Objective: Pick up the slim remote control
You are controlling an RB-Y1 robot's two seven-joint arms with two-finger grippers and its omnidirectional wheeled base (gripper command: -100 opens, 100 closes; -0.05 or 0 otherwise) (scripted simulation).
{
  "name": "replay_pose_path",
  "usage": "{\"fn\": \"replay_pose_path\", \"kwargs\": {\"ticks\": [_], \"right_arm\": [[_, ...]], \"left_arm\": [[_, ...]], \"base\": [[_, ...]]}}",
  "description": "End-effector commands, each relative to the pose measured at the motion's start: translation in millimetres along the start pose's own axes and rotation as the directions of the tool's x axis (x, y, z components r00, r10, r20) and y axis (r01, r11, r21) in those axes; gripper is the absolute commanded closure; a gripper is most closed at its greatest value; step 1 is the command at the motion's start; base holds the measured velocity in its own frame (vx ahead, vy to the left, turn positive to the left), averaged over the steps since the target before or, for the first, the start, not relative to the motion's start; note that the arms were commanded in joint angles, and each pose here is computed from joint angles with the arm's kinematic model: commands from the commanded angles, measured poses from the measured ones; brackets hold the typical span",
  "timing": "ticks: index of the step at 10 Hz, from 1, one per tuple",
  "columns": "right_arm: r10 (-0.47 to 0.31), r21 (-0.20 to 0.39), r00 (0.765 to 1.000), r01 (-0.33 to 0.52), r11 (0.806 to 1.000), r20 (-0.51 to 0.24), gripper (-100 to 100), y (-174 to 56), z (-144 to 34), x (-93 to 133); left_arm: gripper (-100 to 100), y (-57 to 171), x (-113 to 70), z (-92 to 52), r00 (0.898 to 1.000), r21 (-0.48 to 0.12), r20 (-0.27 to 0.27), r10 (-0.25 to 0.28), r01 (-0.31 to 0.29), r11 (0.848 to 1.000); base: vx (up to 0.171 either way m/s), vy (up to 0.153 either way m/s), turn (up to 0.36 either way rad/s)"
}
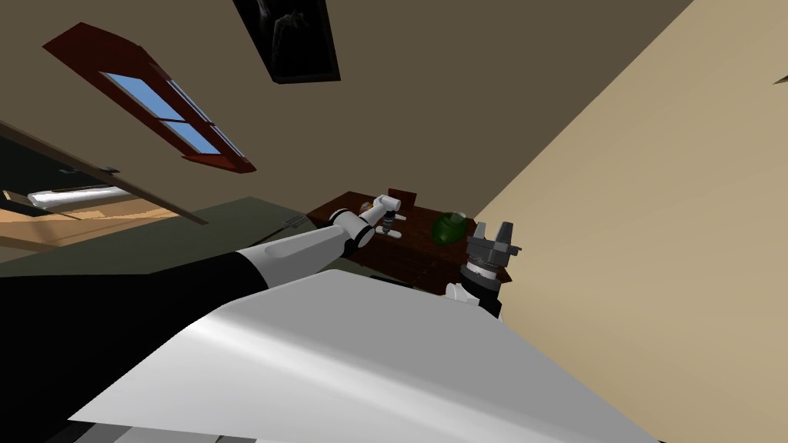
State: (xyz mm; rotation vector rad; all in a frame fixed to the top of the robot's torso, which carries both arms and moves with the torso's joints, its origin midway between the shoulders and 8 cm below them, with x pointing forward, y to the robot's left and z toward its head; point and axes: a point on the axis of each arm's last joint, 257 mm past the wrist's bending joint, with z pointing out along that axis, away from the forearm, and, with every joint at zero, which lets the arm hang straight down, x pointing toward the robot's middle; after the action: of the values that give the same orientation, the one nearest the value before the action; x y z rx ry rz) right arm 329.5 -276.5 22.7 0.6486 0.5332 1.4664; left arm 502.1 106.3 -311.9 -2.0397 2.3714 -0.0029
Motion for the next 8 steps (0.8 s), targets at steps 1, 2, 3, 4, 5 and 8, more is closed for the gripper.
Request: {"fn": "replay_pose_path", "kwargs": {"ticks": [1,2,3,4,5,8], "right_arm": [[0.000,0.000,1.000,0.000,1.000,0.000,0,0.0,0.0,0.0],[0.000,0.000,1.000,0.000,1.000,0.000,0,0.0,0.0,0.0],[0.000,0.000,1.000,0.000,1.000,0.000,0,0.0,0.0,0.0],[0.000,0.000,1.000,0.000,1.000,0.000,0,0.0,0.0,0.0],[0.000,0.000,1.000,0.000,1.000,0.000,0,0.0,0.0,0.0],[0.000,0.000,1.000,0.000,1.000,0.000,0,0.0,0.0,0.0]], "left_arm": [[100,0.0,0.0,0.0,1.000,0.000,0.000,0.000,0.000,1.000],[100,0.0,0.1,0.0,1.000,0.000,0.000,0.000,0.000,1.000],[100,0.0,0.1,0.1,1.000,0.000,0.000,0.001,-0.001,1.000],[0,0.1,0.1,0.1,1.000,0.000,0.000,0.001,-0.001,1.000],[100,-3.5,1.5,-12.1,1.000,0.001,0.000,0.003,-0.003,1.000],[0,-3.8,2.1,-16.7,1.000,0.002,0.000,0.004,-0.004,1.000]], "base": [[0.000,0.000,0.000],[0.000,0.000,0.000],[0.000,0.000,0.000],[0.000,0.000,0.000],[-0.001,-0.004,0.015],[-0.002,-0.001,0.006]]}}
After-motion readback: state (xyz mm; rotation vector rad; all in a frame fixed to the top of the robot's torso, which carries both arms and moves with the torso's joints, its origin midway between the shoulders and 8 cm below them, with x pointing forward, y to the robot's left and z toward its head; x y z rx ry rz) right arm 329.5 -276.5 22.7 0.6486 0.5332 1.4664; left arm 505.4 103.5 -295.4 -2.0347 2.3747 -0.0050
